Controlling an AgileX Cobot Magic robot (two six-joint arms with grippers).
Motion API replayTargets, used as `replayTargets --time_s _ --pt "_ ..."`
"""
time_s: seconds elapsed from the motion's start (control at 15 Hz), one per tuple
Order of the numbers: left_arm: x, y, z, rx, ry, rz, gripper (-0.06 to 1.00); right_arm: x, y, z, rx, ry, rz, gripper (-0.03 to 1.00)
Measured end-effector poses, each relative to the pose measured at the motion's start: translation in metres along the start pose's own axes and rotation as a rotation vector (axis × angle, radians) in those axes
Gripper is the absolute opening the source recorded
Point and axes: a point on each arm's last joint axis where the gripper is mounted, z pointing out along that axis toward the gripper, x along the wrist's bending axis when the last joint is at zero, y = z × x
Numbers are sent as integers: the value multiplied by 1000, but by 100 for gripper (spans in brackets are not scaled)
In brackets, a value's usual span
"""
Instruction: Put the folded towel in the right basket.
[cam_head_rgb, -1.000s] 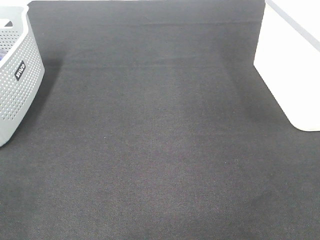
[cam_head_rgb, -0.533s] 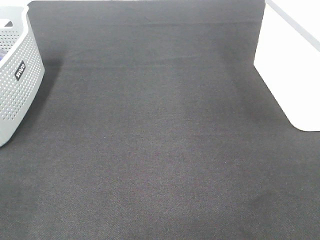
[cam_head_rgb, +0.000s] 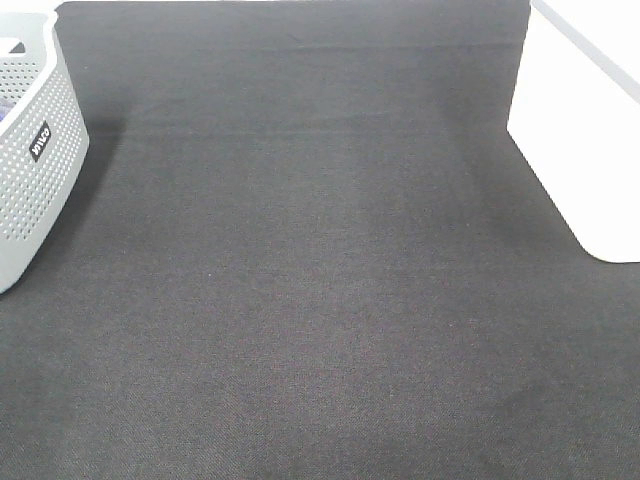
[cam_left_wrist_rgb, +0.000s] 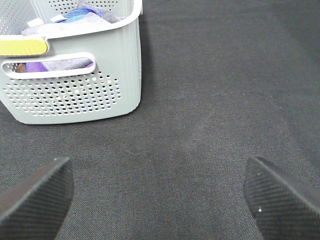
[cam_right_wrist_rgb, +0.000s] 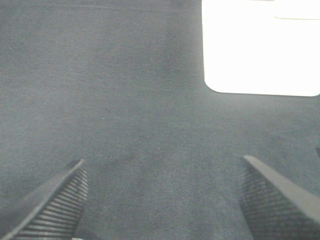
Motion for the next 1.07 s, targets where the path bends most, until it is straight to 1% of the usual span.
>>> replayTargets --time_s 0.33,0.4,0.47,0.53,1.07 --pt "0 0 0 0 0 0 87 0 0 0 0 2 3 77" --pt "0 0 0 0 0 0 87 0 0 0 -2 -15 12 77" --pt "0 0 0 0 0 0 87 1 0 1 -4 -66 38 77" --pt "0 0 0 0 0 0 87 1 1 1 -4 -86 48 77" --pt "0 0 0 0 0 0 87 1 1 1 -6 -87 50 77"
